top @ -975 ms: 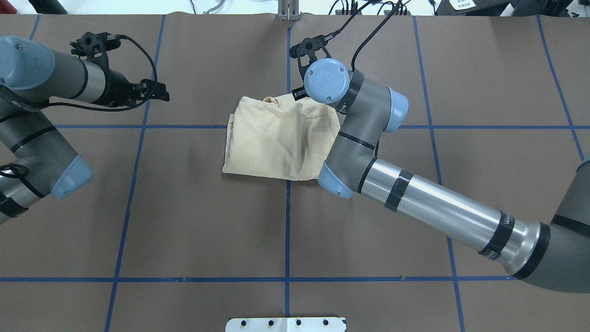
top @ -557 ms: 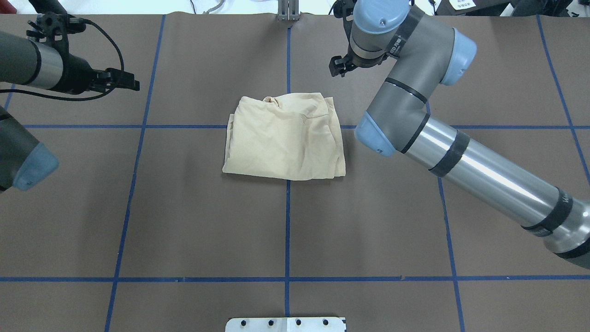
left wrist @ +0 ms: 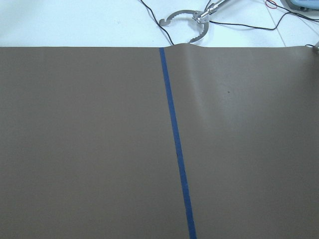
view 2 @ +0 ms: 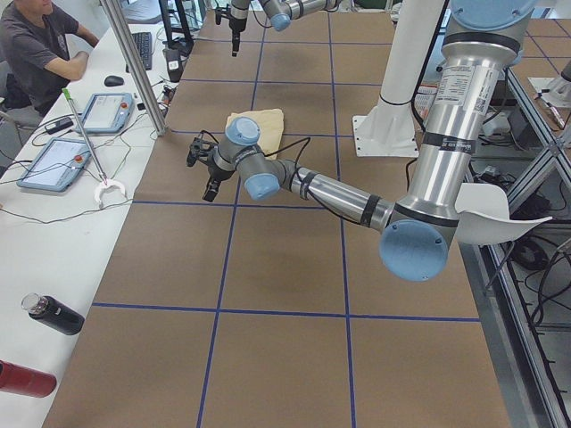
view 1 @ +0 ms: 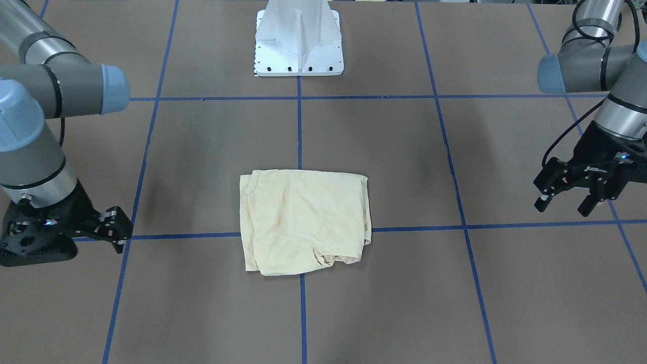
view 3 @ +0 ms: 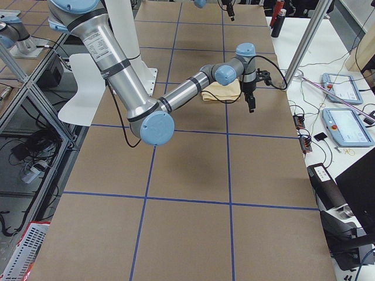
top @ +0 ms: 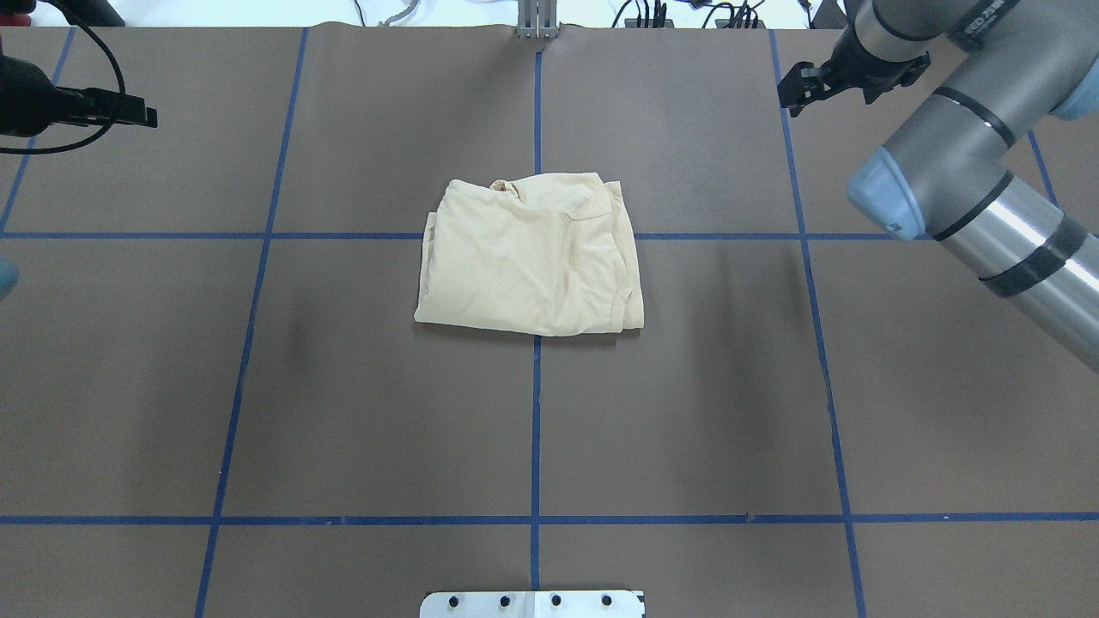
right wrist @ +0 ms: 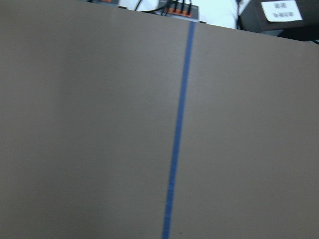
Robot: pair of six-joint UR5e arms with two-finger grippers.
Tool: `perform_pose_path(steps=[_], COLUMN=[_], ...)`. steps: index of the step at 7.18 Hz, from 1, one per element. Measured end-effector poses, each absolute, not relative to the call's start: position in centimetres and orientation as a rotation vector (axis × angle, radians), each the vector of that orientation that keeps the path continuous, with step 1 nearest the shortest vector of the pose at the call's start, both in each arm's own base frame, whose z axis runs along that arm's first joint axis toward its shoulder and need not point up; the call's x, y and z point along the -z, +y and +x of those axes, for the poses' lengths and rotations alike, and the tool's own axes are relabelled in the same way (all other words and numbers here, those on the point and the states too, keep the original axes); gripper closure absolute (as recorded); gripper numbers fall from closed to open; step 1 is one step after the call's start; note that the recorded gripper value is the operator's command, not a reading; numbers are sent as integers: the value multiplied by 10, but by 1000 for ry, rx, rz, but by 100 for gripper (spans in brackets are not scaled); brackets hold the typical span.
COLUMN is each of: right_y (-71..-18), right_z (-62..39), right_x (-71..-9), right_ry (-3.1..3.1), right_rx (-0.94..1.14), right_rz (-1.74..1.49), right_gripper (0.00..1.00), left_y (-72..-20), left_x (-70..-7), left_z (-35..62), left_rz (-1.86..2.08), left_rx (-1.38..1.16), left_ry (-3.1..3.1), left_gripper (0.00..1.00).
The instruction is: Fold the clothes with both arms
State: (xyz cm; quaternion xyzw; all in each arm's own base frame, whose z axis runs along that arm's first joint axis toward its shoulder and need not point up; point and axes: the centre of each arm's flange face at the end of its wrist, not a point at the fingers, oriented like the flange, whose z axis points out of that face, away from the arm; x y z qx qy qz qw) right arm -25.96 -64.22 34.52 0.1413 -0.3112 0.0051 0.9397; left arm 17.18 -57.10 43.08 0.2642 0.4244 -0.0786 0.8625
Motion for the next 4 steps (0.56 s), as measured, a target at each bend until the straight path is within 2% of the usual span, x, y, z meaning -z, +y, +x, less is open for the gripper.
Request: perform_pose_path(steps=[4], right_y=[-632], right_z=[-135], right_x=[-463], right_ry=[-591], right_rx=[-154], right_rz=[163], right_gripper=[0], left_y=[-572], left_x=[-482], left_z=[162], left_rz=[559], left_rx=[230], left_ry=[771], left_gripper=[0])
